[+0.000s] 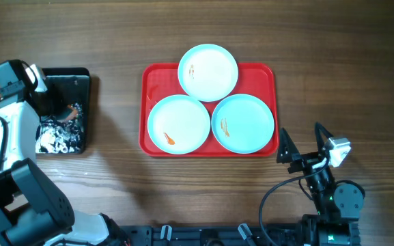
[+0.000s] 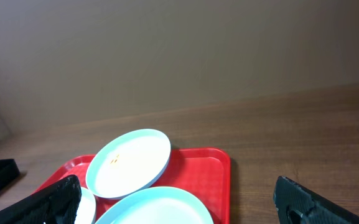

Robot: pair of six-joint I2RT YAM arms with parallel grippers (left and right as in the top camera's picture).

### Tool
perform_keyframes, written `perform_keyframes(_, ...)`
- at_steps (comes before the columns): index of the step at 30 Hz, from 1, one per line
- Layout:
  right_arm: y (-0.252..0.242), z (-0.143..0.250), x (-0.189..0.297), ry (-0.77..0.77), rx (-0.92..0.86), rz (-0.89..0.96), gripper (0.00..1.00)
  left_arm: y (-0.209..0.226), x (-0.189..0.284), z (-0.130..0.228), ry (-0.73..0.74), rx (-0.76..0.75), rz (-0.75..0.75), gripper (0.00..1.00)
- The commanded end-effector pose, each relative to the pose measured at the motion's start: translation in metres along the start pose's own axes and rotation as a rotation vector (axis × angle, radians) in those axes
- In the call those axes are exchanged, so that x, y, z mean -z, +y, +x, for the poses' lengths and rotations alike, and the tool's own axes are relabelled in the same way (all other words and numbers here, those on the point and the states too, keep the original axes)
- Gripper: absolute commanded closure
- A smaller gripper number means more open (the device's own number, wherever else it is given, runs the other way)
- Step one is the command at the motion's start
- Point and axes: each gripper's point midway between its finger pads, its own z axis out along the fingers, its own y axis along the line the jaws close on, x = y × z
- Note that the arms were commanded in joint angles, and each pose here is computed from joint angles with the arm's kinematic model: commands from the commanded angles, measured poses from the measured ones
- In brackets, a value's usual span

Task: Clean dirty plates on tray and stack at the side

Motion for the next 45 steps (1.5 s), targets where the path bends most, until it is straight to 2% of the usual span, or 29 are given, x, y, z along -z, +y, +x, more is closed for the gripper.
perform_keyframes(1, 0.001, 0.0, 0.0, -0.001, -0.006, -0.008, 0.0, 0.027, -0.01, 0.01, 0.012, 0.046, -0.123, 0.96)
perform_keyframes(5, 0.001, 0.0, 0.0, -0.001, -0.006, -0.008, 0.0, 0.01, -0.005, -0.005, -0.042, 0.04, -0.036, 0.96)
perform_keyframes(9, 0.001, 0.0, 0.0, -0.001, -0.006, -0.008, 0.0, -0.039, 0.022, -0.027, -0.132, 0.002, 0.233, 0.96)
perform_keyframes(11, 0.001, 0.0, 0.0, -0.001, -0.005, -0.008, 0.0, -0.047, 0.034, -0.034, -0.172, -0.014, 0.271, 0.96)
perform_keyframes(14, 0.001, 0.0, 0.0, -0.001, -0.006, -0.008, 0.0, -0.04, 0.035, -0.034, -0.182, -0.07, 0.222, 0.96)
perform_keyframes(18, 0.001, 0.0, 0.0, -0.001, -0.006, -0.008, 0.0, -0.01, 0.011, -0.015, -0.105, -0.102, 0.065, 0.96)
perform_keyframes(23, 0.001, 0.0, 0.0, -0.001, -0.006, -0.008, 0.0, 0.001, -0.021, 0.014, -0.002, -0.085, 0.041, 0.96)
perform_keyframes(26, 0.001, 0.0, 0.0, -0.001, -0.006, -0.008, 0.0, -0.004, -0.014, 0.003, -0.044, -0.092, 0.06, 0.96)
perform_keyframes(32, 0.001, 0.0, 0.0, -0.001, -0.006, -0.008, 0.0, -0.043, 0.048, -0.045, -0.251, -0.147, 0.222, 0.96)
perform_keyframes(35, 0.001, 0.0, 0.0, -0.001, -0.006, -0.008, 0.0, -0.037, 0.055, -0.047, -0.27, -0.144, 0.176, 0.96)
perform_keyframes(36, 0.001, 0.0, 0.0, -0.001, -0.006, -0.008, 0.0, -0.019, 0.046, -0.04, -0.239, -0.127, 0.083, 0.96)
perform_keyframes(39, 0.001, 0.0, 0.0, -0.001, -0.006, -0.008, 0.0, 0.011, 0.019, -0.018, -0.163, -0.101, -0.053, 0.96)
perform_keyframes(42, 0.001, 0.0, 0.0, -0.001, -0.006, -0.008, 0.0, 0.024, -0.01, 0.006, -0.079, -0.085, -0.082, 0.96)
perform_keyframes(45, 0.001, 0.0, 0.0, -0.001, -0.006, -0.008, 0.0, 0.018, -0.01, 0.002, -0.094, -0.089, -0.047, 0.96)
